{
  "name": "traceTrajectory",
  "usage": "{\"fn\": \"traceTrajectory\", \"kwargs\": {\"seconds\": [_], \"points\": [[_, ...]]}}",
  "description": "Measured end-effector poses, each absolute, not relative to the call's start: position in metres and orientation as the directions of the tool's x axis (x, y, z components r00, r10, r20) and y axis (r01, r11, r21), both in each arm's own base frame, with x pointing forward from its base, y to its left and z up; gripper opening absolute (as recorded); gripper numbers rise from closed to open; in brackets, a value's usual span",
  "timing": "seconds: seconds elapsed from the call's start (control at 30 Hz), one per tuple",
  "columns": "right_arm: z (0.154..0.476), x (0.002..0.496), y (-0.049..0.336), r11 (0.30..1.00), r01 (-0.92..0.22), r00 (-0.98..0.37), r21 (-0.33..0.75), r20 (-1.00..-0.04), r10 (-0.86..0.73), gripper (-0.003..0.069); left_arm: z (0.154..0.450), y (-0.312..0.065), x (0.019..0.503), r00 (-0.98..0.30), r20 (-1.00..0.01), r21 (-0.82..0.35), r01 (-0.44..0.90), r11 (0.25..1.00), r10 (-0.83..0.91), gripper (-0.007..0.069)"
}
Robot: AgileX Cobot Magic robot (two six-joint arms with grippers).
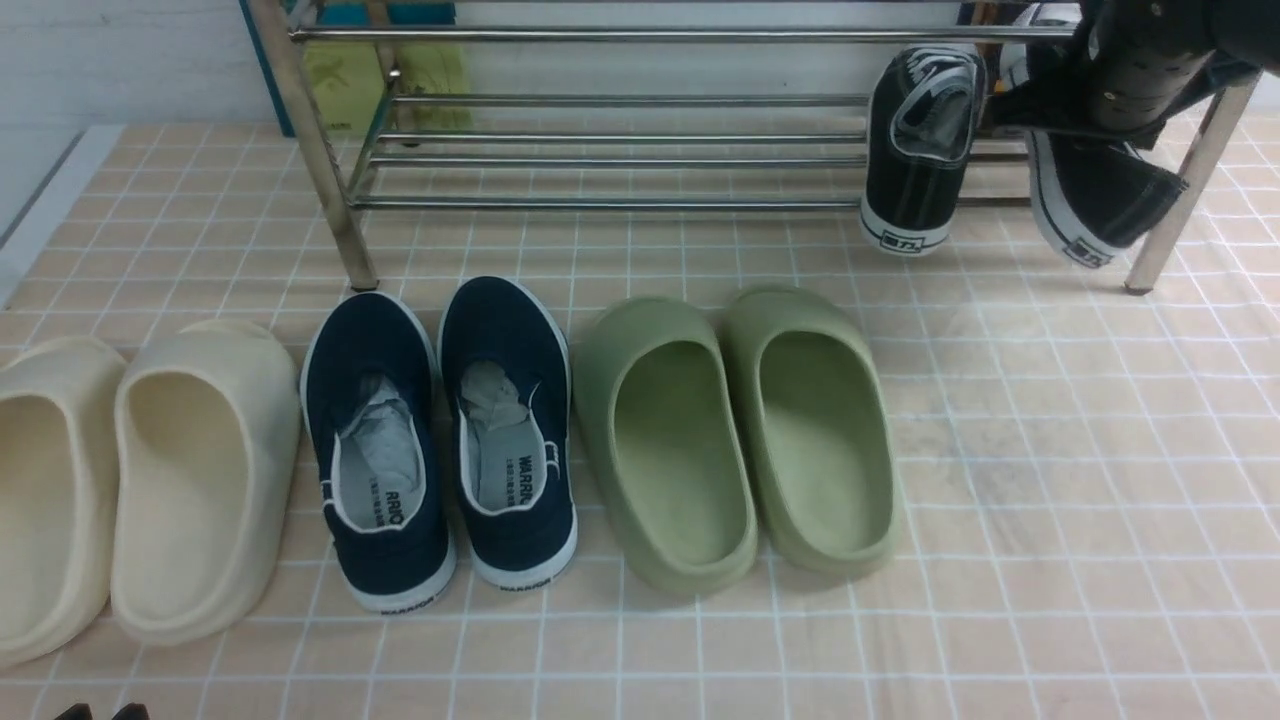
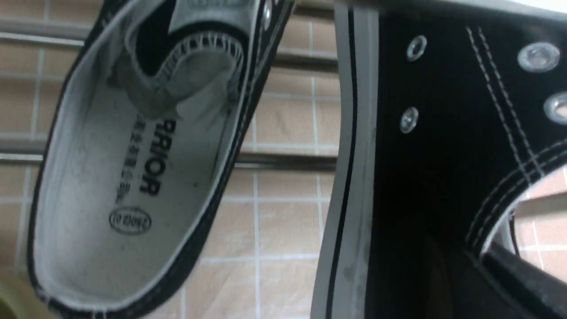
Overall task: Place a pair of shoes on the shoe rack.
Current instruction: Use the right arm to put a shoe into the shoe rack
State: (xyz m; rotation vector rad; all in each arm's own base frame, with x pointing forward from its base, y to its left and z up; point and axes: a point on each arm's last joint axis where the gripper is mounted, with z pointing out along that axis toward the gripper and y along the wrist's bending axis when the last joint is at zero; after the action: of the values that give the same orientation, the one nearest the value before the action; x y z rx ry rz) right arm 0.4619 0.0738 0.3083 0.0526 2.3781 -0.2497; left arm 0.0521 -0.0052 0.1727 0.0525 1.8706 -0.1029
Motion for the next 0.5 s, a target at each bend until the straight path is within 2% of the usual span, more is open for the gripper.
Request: {"fn": "traceTrajectory", "kwargs": {"seconds": [0.17, 0.33, 0.5], "points": [[0.302, 0.479, 0.075, 0.975, 0.115, -0.713, -0.188, -0.699, -0.05, -0.0003, 0.173, -0.005, 0.052, -0.298, -0.955, -0.044, 0.089, 0.995, -0.016, 0.0239], [0.277, 0.488, 0.077, 0.969, 0.095, -0.749, -0.229, -0.657, -0.082, -0.0003, 0.173, -0.005, 0.052, -0.298, -0.955, -0.044, 0.089, 0.995, -0.016, 0.0239], [0.274, 0.491, 0.079, 0.969, 0.091, -0.75, -0.232, -0.656, -0.086, 0.0008, 0.173, -0.005, 0.052, -0.298, -0.955, -0.044, 0.089, 0.995, -0.016, 0.0239]]}}
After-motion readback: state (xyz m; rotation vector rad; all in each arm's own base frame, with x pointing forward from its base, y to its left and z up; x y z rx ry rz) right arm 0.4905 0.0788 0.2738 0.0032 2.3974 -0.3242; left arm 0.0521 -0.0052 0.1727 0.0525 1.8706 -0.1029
